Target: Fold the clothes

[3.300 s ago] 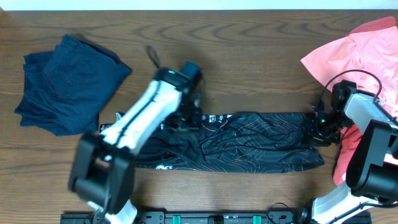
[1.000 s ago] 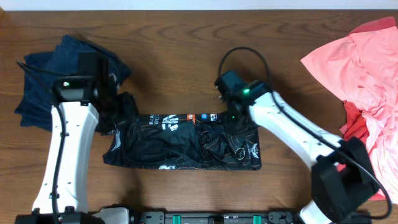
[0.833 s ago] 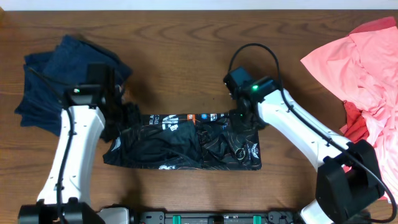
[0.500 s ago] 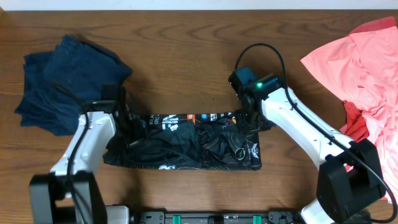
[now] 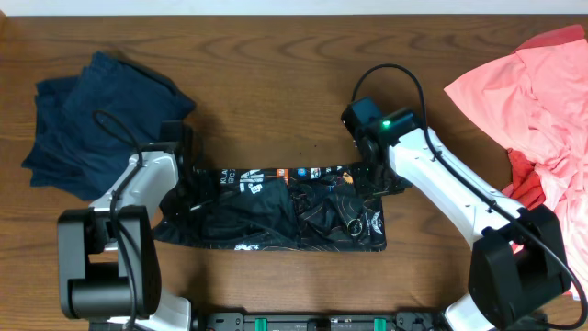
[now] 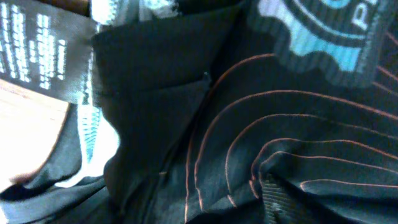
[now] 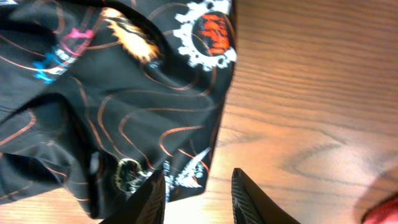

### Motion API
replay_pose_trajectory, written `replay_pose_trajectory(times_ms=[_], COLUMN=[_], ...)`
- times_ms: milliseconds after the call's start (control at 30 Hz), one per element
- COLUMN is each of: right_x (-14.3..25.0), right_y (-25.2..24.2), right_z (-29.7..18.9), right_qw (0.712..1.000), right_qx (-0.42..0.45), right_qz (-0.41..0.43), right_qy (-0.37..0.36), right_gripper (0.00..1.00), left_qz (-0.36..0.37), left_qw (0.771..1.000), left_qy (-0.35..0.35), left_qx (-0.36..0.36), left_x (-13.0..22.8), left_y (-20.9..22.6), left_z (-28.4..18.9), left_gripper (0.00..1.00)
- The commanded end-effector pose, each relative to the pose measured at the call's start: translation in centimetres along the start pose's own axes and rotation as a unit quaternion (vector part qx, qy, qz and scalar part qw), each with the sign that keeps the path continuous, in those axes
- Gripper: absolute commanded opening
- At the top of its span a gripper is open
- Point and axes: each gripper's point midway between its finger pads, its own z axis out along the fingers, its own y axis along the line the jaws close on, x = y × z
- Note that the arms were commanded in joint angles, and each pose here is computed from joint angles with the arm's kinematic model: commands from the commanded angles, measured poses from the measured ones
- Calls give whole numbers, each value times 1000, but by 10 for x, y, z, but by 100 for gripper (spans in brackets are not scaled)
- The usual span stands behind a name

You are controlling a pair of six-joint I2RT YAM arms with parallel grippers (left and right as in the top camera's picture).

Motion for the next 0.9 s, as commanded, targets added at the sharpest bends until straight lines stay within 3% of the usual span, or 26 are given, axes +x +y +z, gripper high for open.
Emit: replay_pose_trajectory(times_ms=[0,100,267,533,767,867], right_x=[-6,-6,-6,-6,-1,1], right_y=[-20,-35,-65,-108,-142,-153], right_z=[-5,-4,-3,0,3,4], right_qw=[999,998,995,989,983,981], right_qx=[29,34,44,46,43,42], right_qz=[22,45,89,140,175,186], right_qy=[-11,-4,8,19,31,34], right_gripper=[32,31,29,29,30,30], left_qz=[-5,-5,-5,-5,-14,-14], left_qw=[998,998,998,998,998,999], left_qy=[40,39,37,30,9,9], left_qx=[-47,-47,-46,-46,-66,-28], left_x=[15,15,14,0,-9,3], left_y=[18,18,17,13,19,0], left_z=[29,29,28,-9,-86,-114], left_gripper=[55,44,7,6,6,6])
